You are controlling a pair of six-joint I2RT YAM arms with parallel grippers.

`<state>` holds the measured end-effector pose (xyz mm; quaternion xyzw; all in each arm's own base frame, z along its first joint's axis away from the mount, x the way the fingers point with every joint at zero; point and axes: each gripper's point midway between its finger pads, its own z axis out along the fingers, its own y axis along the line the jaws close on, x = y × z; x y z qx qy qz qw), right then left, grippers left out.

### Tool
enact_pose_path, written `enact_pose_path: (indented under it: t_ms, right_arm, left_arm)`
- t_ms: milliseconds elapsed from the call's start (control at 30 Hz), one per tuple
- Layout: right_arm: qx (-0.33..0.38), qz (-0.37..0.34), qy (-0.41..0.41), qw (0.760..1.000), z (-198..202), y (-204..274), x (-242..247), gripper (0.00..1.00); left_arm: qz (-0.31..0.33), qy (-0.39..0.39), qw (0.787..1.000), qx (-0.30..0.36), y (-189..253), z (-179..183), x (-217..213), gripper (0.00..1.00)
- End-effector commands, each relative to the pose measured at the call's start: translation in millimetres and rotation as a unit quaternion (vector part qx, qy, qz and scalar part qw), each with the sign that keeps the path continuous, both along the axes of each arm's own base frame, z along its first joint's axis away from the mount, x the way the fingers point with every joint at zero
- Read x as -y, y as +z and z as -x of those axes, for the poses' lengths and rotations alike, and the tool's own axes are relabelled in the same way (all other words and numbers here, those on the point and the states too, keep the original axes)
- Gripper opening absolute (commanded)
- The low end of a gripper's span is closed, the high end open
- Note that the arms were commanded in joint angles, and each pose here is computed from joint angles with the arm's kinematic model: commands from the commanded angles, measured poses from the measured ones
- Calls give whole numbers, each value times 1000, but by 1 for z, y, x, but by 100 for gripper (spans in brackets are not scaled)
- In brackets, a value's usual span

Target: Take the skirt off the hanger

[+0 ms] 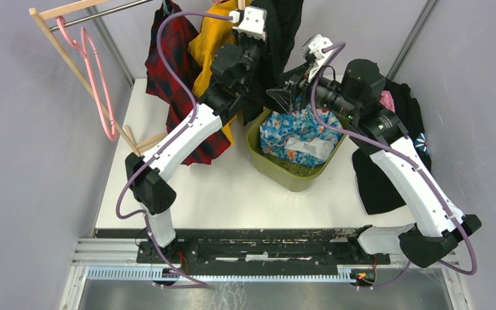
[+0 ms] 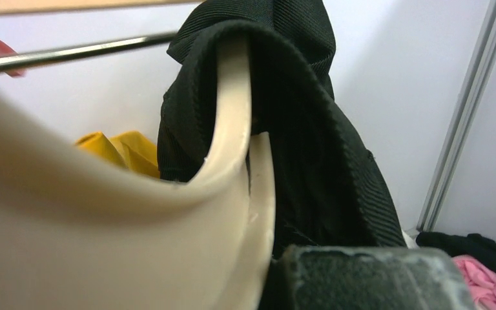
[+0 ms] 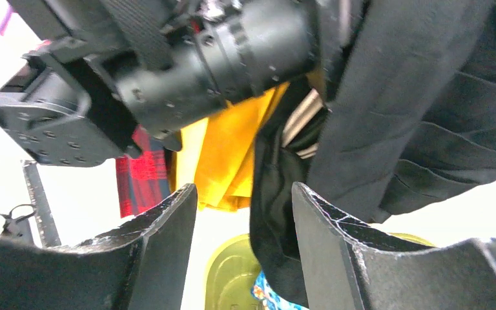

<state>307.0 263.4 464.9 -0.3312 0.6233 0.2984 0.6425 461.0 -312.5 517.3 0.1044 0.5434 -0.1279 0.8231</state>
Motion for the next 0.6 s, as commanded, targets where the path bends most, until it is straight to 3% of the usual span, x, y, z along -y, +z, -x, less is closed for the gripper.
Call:
enact_pose_path:
  t_ms: [0,367,567]
  right_arm:
    - [-19,-18,40,999,8,-1,-17,61]
    - [-114,13,53,992,-17,-93,-62,59]
    - [-136,30,16,990,-31,-123,-61,51]
  left_arm:
    - [51,1,996,72,56,16,-15,3]
    - [73,-13,995,69,76,28,-20,3]
    - [86,-18,994,66,81,34,-25,3]
